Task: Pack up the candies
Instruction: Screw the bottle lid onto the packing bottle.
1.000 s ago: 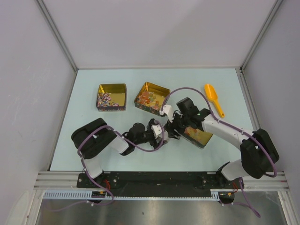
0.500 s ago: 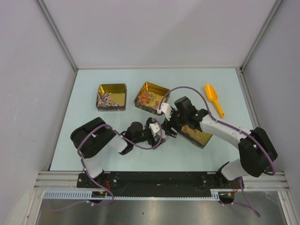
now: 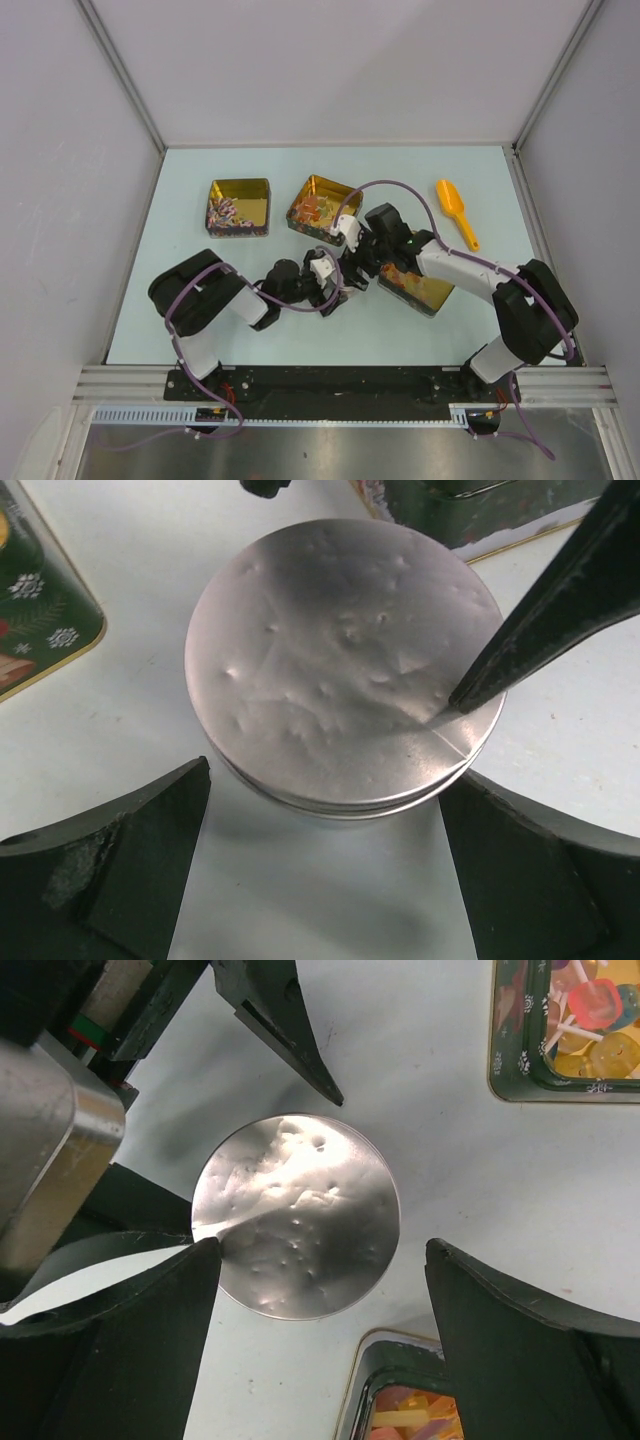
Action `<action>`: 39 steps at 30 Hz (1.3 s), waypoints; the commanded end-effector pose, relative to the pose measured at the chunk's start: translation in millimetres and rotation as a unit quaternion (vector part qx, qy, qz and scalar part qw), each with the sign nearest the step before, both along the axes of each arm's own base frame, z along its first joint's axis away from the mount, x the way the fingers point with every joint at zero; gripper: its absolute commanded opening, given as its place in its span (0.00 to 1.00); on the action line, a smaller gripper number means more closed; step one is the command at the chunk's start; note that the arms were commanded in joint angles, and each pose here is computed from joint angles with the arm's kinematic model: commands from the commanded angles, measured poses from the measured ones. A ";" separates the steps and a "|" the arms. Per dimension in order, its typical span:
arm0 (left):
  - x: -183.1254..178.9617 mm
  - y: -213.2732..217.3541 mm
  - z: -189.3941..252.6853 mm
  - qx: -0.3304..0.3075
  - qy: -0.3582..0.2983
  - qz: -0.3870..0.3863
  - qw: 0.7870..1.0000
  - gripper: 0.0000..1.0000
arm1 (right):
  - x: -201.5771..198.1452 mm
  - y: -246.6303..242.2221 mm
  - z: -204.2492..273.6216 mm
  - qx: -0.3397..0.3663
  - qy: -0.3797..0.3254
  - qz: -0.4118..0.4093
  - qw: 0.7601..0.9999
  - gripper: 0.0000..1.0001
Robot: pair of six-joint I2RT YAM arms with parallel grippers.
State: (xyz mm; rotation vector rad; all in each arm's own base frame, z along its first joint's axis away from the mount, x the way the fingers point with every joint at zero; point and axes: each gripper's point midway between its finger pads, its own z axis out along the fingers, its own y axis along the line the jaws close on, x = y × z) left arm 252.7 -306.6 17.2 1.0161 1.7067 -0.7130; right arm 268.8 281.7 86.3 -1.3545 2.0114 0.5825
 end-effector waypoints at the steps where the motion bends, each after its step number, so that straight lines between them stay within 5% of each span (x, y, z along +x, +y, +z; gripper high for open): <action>1: -3.8 -25.6 38.0 -0.020 -0.061 -0.069 0.996 1.00 | 8.5 6.6 -30.0 -0.040 -0.004 -0.029 0.999 0.88; 10: -7.2 -2.2 39.2 -0.014 -0.055 -0.063 0.996 1.00 | 8.7 9.0 -35.4 -0.042 -0.002 -0.030 0.999 0.92; 28: 14.6 5.6 17.0 -0.016 0.023 -0.024 0.999 1.00 | 29.9 10.6 37.0 0.043 -0.027 -0.027 0.998 0.98; 39: 10.4 24.0 56.1 -0.104 -0.009 -0.012 0.994 1.00 | 32.3 9.4 19.3 0.033 0.006 -0.040 0.999 1.00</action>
